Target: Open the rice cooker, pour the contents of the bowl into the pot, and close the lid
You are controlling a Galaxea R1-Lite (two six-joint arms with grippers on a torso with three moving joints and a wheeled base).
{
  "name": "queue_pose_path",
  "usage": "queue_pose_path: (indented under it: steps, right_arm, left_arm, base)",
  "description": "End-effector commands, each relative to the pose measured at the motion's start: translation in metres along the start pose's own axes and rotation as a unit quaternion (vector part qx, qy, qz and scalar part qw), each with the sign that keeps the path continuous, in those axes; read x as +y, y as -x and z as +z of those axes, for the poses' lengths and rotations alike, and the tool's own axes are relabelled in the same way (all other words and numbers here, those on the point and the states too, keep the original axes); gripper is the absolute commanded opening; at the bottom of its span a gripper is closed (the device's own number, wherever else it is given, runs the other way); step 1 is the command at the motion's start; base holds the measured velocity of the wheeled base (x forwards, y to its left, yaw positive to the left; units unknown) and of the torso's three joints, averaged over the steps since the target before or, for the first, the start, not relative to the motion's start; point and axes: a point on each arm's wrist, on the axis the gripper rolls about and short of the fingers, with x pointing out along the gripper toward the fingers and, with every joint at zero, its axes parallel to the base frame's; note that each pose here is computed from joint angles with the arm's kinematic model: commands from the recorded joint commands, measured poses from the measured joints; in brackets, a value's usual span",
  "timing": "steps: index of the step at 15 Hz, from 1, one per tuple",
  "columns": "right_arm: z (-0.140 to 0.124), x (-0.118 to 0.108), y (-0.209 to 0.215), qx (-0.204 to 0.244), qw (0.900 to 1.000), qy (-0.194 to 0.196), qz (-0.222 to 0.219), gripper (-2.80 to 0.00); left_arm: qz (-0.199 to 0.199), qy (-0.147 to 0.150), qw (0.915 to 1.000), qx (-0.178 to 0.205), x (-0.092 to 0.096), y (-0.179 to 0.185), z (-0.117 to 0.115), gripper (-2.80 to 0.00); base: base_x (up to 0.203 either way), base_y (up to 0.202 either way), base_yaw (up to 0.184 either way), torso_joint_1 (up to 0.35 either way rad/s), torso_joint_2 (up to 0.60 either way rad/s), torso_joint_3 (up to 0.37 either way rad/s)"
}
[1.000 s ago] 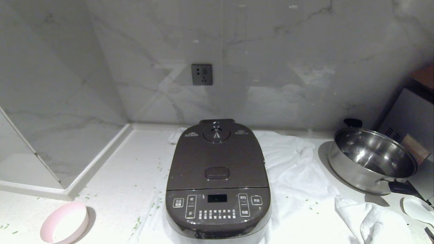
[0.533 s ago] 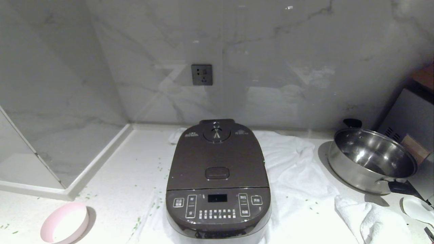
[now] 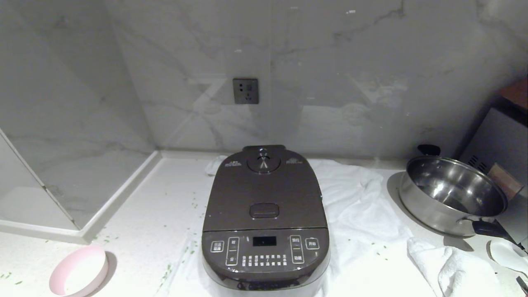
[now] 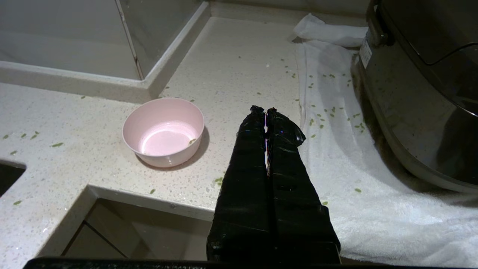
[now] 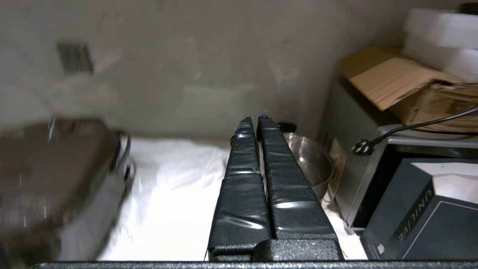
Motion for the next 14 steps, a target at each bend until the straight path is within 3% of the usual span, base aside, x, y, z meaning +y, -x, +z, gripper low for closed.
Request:
queue_pose_path:
  steps: [1, 3, 7, 9, 12, 14]
  right_arm:
    - [-0.034, 0.002, 0.017, -0.002, 1.0, 0.023, 0.013, -2.8]
    - [-0.078, 0.007, 0.014, 0.039, 0.998, 0.045, 0.024, -2.8]
    - [-0.123, 0.013, -0.005, 0.099, 0.994, 0.022, 0.036, -2.8]
    - [-0.148, 0.016, -0.02, 0.096, 0.994, 0.026, 0.035, -2.8]
    - [-0.188, 0.021, -0.035, 0.078, 0.994, 0.062, 0.037, -2.8]
    - [-0.186, 0.021, -0.036, 0.062, 0.996, 0.055, 0.041, -2.8]
  left_arm:
    - [0.0, 0.0, 1.0, -0.001, 0.0, 0.0, 0.0, -2.8]
    - [0.0, 0.0, 1.0, -0.001, 0.0, 0.0, 0.0, -2.8]
    - [0.0, 0.0, 1.0, -0.001, 0.0, 0.0, 0.0, -2.8]
    - [0.0, 0.0, 1.0, -0.001, 0.0, 0.0, 0.0, -2.8]
    - [0.0, 0.0, 1.0, -0.001, 0.0, 0.0, 0.0, -2.8]
    - [0.0, 0.0, 1.0, -0.001, 0.0, 0.0, 0.0, -2.8]
  base:
    - [0.0, 0.0, 0.0, 0.0, 0.0, 0.0]
    - [0.0, 0.0, 0.0, 0.0, 0.0, 0.0]
    - [0.0, 0.0, 0.0, 0.0, 0.0, 0.0]
    - [0.0, 0.0, 0.0, 0.0, 0.0, 0.0]
    - [0.0, 0.0, 0.0, 0.0, 0.0, 0.0]
    - [0.0, 0.0, 0.0, 0.0, 0.0, 0.0]
